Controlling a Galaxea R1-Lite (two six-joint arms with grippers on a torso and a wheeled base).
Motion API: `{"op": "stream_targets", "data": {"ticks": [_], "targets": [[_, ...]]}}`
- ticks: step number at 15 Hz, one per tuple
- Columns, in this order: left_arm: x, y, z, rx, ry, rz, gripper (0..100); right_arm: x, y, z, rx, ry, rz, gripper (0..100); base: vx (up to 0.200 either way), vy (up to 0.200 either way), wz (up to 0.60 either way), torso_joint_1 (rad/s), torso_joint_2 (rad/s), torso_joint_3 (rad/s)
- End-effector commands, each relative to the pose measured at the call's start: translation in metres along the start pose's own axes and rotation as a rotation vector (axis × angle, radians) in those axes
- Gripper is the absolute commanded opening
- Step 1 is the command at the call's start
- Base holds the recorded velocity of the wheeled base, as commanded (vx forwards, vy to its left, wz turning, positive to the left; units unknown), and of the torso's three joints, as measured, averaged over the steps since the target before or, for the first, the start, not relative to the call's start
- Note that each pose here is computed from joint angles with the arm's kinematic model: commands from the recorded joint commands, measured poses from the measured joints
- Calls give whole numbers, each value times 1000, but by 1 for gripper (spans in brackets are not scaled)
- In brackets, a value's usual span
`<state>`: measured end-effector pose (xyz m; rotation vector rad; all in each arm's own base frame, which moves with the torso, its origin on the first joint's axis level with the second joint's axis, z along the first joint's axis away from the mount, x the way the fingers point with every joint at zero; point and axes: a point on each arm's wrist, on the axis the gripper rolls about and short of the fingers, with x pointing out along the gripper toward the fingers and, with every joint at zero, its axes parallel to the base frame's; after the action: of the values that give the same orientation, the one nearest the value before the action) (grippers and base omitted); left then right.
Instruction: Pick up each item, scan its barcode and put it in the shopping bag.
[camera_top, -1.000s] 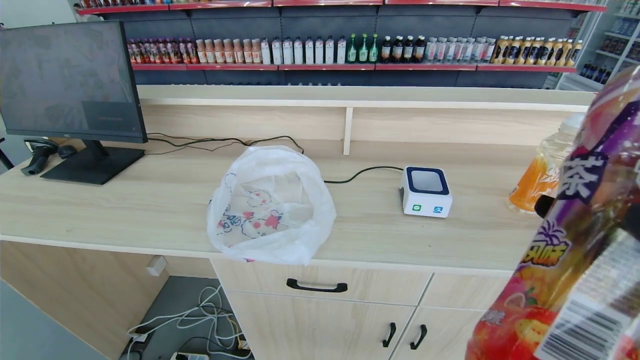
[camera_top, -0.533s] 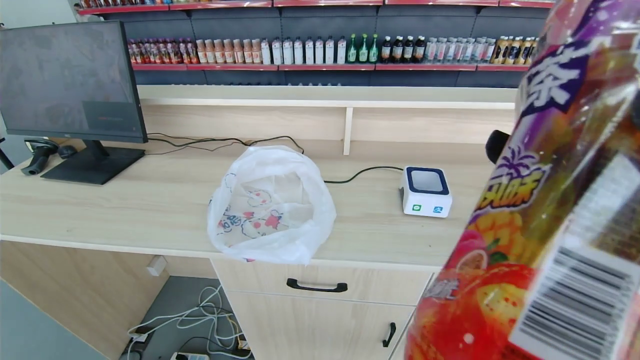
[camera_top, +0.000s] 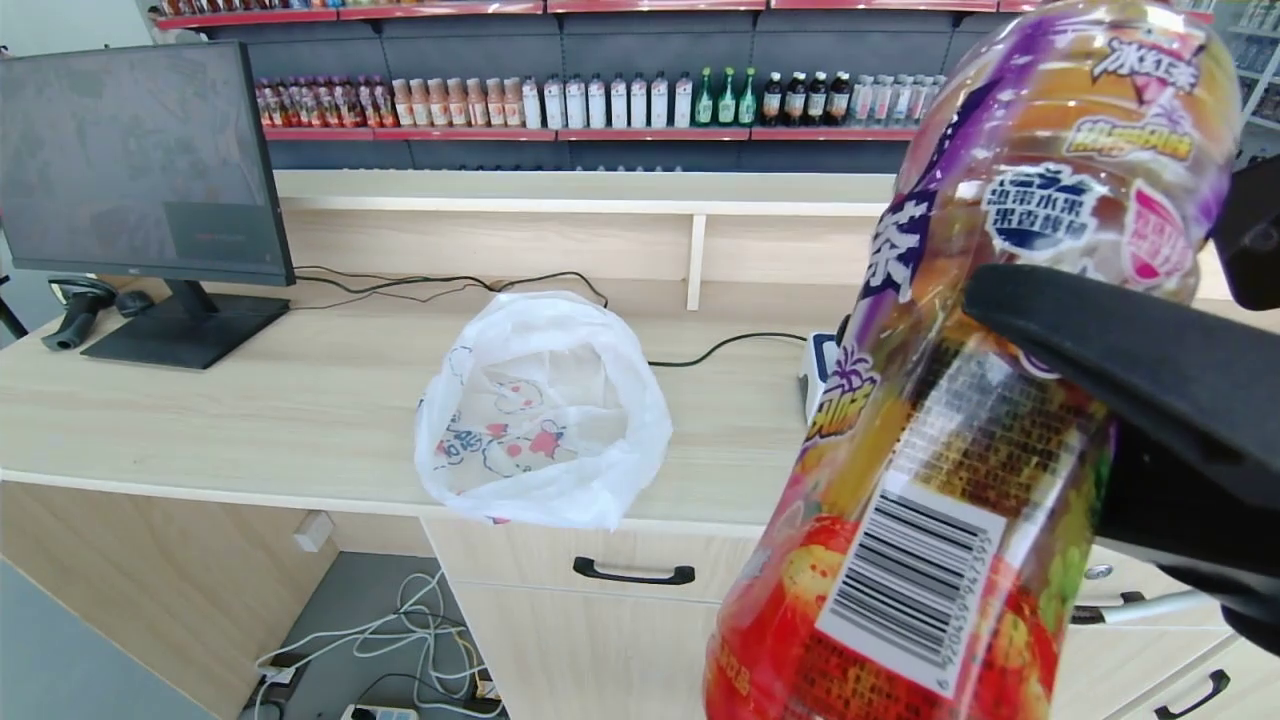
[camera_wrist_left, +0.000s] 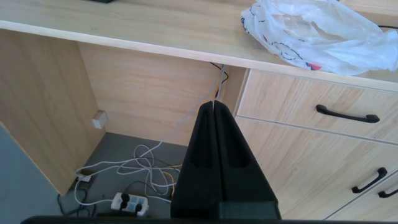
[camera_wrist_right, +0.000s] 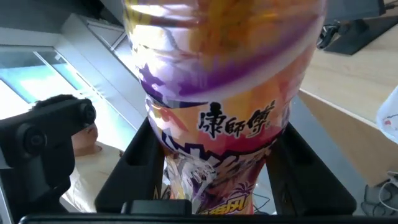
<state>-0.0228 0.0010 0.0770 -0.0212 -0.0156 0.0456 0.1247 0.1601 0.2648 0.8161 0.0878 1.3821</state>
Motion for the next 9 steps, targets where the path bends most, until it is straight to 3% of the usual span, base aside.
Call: {"op": "stream_targets", "data": {"ticks": [1,4,9], "targets": [[0,0,0,-1,1,0,0,1,-1,0,-1,0,-2,0,0,0,0,0,0,0],[0,0,0,-1,1,0,0,1,0,1,-10,-4,4,0,0,0,0,0,0,0],[0,0,0,0,3,0,0,-10,-9,5,-222,-48,-52,0,0,0,0,0,0,0]]}}
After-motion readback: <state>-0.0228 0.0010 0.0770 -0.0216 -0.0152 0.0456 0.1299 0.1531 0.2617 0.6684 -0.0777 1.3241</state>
